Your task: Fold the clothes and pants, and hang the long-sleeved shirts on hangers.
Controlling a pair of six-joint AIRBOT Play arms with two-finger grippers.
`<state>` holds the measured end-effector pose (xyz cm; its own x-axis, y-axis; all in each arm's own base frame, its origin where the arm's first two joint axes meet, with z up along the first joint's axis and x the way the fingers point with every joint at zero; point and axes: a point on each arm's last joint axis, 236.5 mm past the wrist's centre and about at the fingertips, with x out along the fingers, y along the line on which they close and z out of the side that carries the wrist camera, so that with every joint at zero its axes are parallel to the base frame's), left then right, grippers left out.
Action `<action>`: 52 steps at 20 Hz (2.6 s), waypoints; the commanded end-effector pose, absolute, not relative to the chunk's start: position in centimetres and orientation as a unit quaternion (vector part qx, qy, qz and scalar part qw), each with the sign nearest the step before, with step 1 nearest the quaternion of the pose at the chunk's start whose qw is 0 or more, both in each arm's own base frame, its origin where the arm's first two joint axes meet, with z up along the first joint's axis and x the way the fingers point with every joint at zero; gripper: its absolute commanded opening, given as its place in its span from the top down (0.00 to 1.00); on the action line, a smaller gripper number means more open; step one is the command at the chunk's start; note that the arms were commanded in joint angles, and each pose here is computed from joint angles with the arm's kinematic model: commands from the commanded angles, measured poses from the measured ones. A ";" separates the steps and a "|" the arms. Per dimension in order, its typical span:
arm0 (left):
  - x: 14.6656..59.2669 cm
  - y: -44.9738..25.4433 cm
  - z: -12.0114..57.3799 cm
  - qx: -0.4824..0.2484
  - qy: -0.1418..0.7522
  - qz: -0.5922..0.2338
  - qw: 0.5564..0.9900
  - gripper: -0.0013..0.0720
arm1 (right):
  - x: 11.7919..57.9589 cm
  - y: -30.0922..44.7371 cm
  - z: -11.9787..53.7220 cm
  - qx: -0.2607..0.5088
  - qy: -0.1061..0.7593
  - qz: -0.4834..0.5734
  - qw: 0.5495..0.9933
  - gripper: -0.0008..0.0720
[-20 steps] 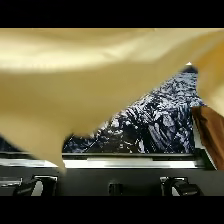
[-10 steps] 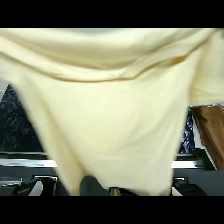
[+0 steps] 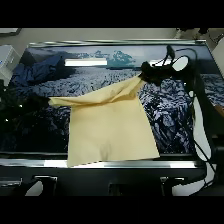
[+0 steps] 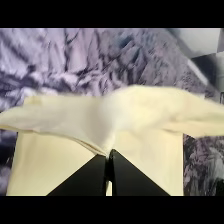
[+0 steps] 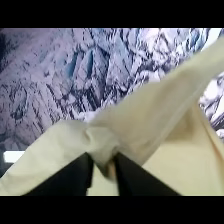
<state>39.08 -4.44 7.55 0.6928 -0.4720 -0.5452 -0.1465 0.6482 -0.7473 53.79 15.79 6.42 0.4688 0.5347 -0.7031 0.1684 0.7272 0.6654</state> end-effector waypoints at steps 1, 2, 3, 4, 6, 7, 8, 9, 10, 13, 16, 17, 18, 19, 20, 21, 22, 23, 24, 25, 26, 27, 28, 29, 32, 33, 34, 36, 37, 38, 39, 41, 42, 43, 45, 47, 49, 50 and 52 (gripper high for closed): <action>37.7 -4.9 3.7 -0.427 0.415 -0.085 0.799 0.95 | 50.7 15.3 2.8 0.338 0.585 0.139 0.724 0.21; 37.8 -4.7 3.8 -0.428 0.413 -0.083 0.800 0.95 | 48.8 12.7 2.4 0.308 0.613 0.134 0.715 0.14; 37.8 -4.4 3.8 -0.429 0.411 -0.080 0.800 0.95 | 45.8 9.3 1.7 0.280 0.662 0.110 0.686 0.11; 37.8 -4.1 3.8 -0.430 0.410 -0.077 0.800 0.95 | 42.6 6.0 0.9 0.254 0.711 0.079 0.651 0.11; 37.9 -3.7 3.8 -0.431 0.407 -0.074 0.802 0.95 | 35.8 1.4 -0.3 0.206 0.792 0.032 0.574 0.12; 37.9 -3.7 3.8 -0.426 0.407 -0.076 0.805 0.95 | 34.0 0.8 -1.1 0.203 0.798 0.015 0.567 0.12; 37.8 -3.7 3.8 -0.424 0.407 -0.078 0.805 0.95 | 32.4 1.4 -2.2 0.213 0.792 0.010 0.572 0.12; 37.7 -3.8 3.8 -0.424 0.409 -0.079 0.804 0.95 | 30.4 2.7 -3.8 0.228 0.788 0.010 0.572 0.04; 37.7 -3.8 3.7 -0.424 0.410 -0.080 0.803 0.95 | 28.0 3.9 -5.4 0.242 0.788 0.011 0.566 0.02; 37.7 -3.9 3.7 -0.423 0.411 -0.081 0.804 0.95 | 21.3 6.9 -8.7 0.270 0.797 0.042 0.539 0.01; 37.6 -4.0 3.7 -0.423 0.413 -0.083 0.802 0.95 | 19.6 5.4 -9.5 0.229 0.807 0.031 0.543 0.02; 37.6 -4.0 3.7 -0.423 0.413 -0.084 0.802 0.95 | 19.7 4.9 -9.6 0.223 0.807 0.019 0.546 0.02; 37.5 -4.1 3.7 -0.423 0.414 -0.085 0.801 0.95 | 19.8 4.7 -9.8 0.226 0.806 0.010 0.548 0.03; 37.5 -4.2 3.7 -0.423 0.416 -0.086 0.800 0.95 | 19.9 4.9 -10.0 0.235 0.803 0.005 0.547 0.03; 37.5 -4.2 3.7 -0.423 0.416 -0.086 0.800 0.95 | 20.0 5.7 -10.2 0.253 0.799 0.009 0.545 0.03; 37.5 -4.2 3.7 -0.423 0.415 -0.086 0.801 0.95 | 20.2 6.6 -10.4 0.275 0.793 0.014 0.544 0.04; 37.5 -4.2 3.7 -0.423 0.415 -0.086 0.801 0.95 | 20.7 7.4 -10.7 0.296 0.783 0.020 0.547 0.05; 37.5 -4.2 3.7 -0.423 0.415 -0.086 0.801 0.95 | 21.3 7.9 -10.9 0.311 0.773 0.019 0.552 0.07; 37.5 -4.1 3.7 -0.423 0.415 -0.086 0.801 0.95 | 21.9 8.1 -11.1 0.322 0.766 0.017 0.556 0.07; 37.5 -4.1 3.7 -0.423 0.415 -0.086 0.801 0.95 | 22.4 8.3 -11.3 0.331 0.761 0.016 0.558 0.07; 37.5 -4.1 3.7 -0.423 0.415 -0.085 0.801 0.95 | 22.8 8.5 -11.5 0.340 0.756 0.014 0.560 0.28; 37.5 -4.1 3.7 -0.423 0.415 -0.085 0.801 0.95 | 23.4 8.6 -11.5 0.347 0.747 0.013 0.567 0.68; 37.5 -4.1 3.7 -0.423 0.415 -0.085 0.801 0.95 | 24.5 8.7 -11.2 0.355 0.735 0.014 0.577 0.93; 37.6 -4.0 3.7 -0.423 0.414 -0.084 0.802 0.95 | 26.0 8.6 -10.5 0.354 0.721 0.024 0.594 0.93; 37.6 -3.9 3.7 -0.423 0.412 -0.082 0.803 0.95 | 33.6 5.6 -5.9 0.349 0.648 0.019 0.676 0.93; 37.7 -3.8 3.7 -0.422 0.411 -0.081 0.804 0.95 | 38.4 2.2 -2.4 0.377 0.582 -0.018 0.720 0.93; 37.6 -3.8 3.6 -0.414 0.412 -0.084 0.807 0.95 | 42.0 -1.2 0.9 0.404 0.514 -0.051 0.755 0.93; 37.6 -3.9 3.6 -0.402 0.412 -0.091 0.813 0.95 | 46.1 -6.2 5.8 0.427 0.414 -0.086 0.799 0.93; 37.5 -3.9 3.6 -0.402 0.412 -0.091 0.812 0.95 | 46.5 -6.9 6.3 0.432 0.400 -0.093 0.803 0.93; 37.5 -3.9 3.6 -0.402 0.413 -0.091 0.812 0.95 | 46.3 -6.9 5.7 0.427 0.410 -0.095 0.801 0.93; 37.5 -3.9 3.5 -0.403 0.413 -0.091 0.812 0.95 | 45.7 -6.4 4.3 0.425 0.436 -0.094 0.788 0.93; 37.5 -3.9 3.6 -0.403 0.413 -0.092 0.811 0.95 | 44.2 -5.2 1.7 0.417 0.493 -0.084 0.759 0.93; 37.3 -4.1 3.6 -0.403 0.416 -0.095 0.810 0.95 | 43.2 -4.5 0.7 0.411 0.520 -0.075 0.745 0.81; 37.1 -4.3 3.5 -0.403 0.420 -0.099 0.807 0.95 | 42.0 -4.0 0.0 0.398 0.549 -0.066 0.732 0.52; 36.9 -4.5 3.5 -0.403 0.424 -0.103 0.804 0.95 | 37.5 -3.1 -1.2 0.344 0.632 -0.043 0.693 0.15; 37.0 -4.5 3.5 -0.401 0.424 -0.104 0.805 0.95 | 32.2 -1.3 -1.8 0.316 0.708 -0.004 0.631 0.15; 37.0 -4.5 3.5 -0.400 0.423 -0.104 0.806 0.95 | 26.9 1.8 -2.9 0.299 0.760 0.031 0.577 0.15; 37.0 -4.5 3.5 -0.400 0.423 -0.104 0.806 0.95 | 24.8 3.2 -4.1 0.291 0.769 0.034 0.568 0.15; 37.0 -4.5 3.5 -0.400 0.423 -0.103 0.806 0.95 | 21.1 7.2 -6.9 0.295 0.775 0.042 0.557 0.15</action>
